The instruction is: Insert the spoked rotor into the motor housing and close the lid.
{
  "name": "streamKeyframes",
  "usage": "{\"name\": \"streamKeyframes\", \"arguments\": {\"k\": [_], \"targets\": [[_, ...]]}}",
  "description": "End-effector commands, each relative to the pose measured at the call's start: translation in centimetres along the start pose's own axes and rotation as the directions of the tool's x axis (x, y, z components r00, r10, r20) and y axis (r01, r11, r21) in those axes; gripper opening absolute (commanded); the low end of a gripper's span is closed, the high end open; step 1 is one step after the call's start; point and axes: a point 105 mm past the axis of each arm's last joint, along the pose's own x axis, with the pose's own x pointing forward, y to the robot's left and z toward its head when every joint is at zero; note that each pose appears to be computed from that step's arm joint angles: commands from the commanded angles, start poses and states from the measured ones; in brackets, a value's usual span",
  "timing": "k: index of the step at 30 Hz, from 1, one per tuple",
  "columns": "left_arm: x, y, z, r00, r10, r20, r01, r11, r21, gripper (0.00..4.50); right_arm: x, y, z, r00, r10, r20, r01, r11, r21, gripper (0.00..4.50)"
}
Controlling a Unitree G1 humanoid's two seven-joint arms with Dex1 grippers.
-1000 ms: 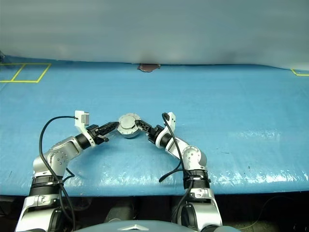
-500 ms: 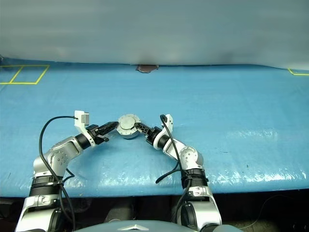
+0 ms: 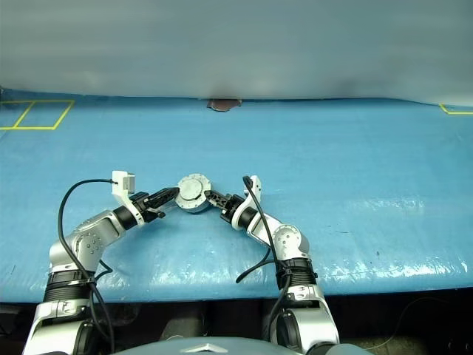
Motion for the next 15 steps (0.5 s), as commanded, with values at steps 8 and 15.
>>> {"name": "streamKeyframes", "arguments": {"k": [8, 15], "targets": [[0.3, -0.4, 0.6, 0.998, -0.020, 0.056, 0.023, 0.999, -0.041, 0.00, 1.4, 2.4, -0.3, 0.996, 0.076, 0.039, -0.079, 0.992, 0.097, 1.22], [0.1, 0.1, 3.3, 0.970, 0.024, 0.242, 0.009, 0.991, -0.132, 0.00, 0.6, 3.3, 1.3, 0.983, 0.146, 0.111, -0.164, 0.971, 0.174, 1.22]]}}
